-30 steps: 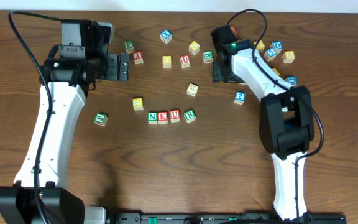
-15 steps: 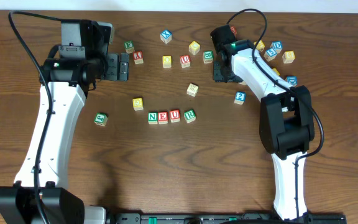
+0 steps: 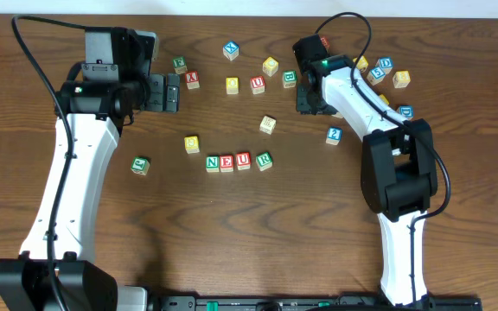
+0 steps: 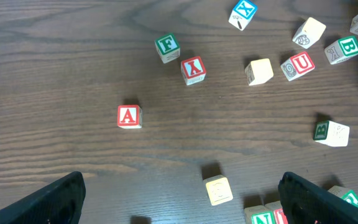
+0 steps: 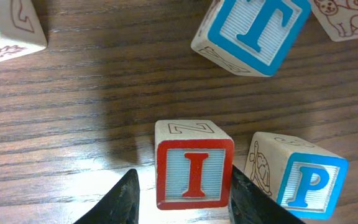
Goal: Spell out NEURIPS
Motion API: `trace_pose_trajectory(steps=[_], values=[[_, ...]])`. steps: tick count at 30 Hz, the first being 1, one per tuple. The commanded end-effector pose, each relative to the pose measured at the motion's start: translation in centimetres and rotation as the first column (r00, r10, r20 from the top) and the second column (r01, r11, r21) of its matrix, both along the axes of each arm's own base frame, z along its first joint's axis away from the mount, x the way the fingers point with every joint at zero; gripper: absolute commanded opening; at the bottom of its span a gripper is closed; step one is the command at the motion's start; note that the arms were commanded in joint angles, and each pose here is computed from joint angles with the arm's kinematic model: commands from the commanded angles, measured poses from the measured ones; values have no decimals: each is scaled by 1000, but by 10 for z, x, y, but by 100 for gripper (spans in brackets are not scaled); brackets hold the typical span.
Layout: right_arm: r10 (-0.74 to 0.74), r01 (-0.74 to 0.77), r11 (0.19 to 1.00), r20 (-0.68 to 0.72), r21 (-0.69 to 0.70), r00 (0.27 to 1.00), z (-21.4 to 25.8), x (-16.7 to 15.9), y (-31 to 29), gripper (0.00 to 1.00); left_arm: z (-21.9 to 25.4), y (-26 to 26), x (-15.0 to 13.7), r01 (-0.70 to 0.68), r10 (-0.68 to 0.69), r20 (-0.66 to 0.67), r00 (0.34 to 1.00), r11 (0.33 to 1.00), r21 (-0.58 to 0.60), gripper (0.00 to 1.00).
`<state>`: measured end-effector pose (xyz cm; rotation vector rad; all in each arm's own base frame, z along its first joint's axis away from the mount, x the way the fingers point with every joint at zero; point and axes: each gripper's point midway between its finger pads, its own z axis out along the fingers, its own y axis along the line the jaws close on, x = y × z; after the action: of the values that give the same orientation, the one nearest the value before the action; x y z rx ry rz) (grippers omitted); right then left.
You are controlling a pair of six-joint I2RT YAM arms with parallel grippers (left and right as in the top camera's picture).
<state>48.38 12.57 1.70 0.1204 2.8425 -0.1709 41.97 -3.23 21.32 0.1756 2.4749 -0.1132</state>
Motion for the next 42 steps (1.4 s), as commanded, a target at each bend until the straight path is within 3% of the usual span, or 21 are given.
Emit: trace_pose_trajectory(steps=[1,5,42], values=[[34,-34,999,-4,13,999,-1,3,2,37,12,0,4,9,-9,31,999,1000,1,97],[47,-47,998,-4,35,999,-1,3,6,33,12,0,4,9,-9,31,999,1000,1,98],[119,-120,988,11,93,993,0,8,21,27,12,0,4,9,-9,31,999,1000,1,98]])
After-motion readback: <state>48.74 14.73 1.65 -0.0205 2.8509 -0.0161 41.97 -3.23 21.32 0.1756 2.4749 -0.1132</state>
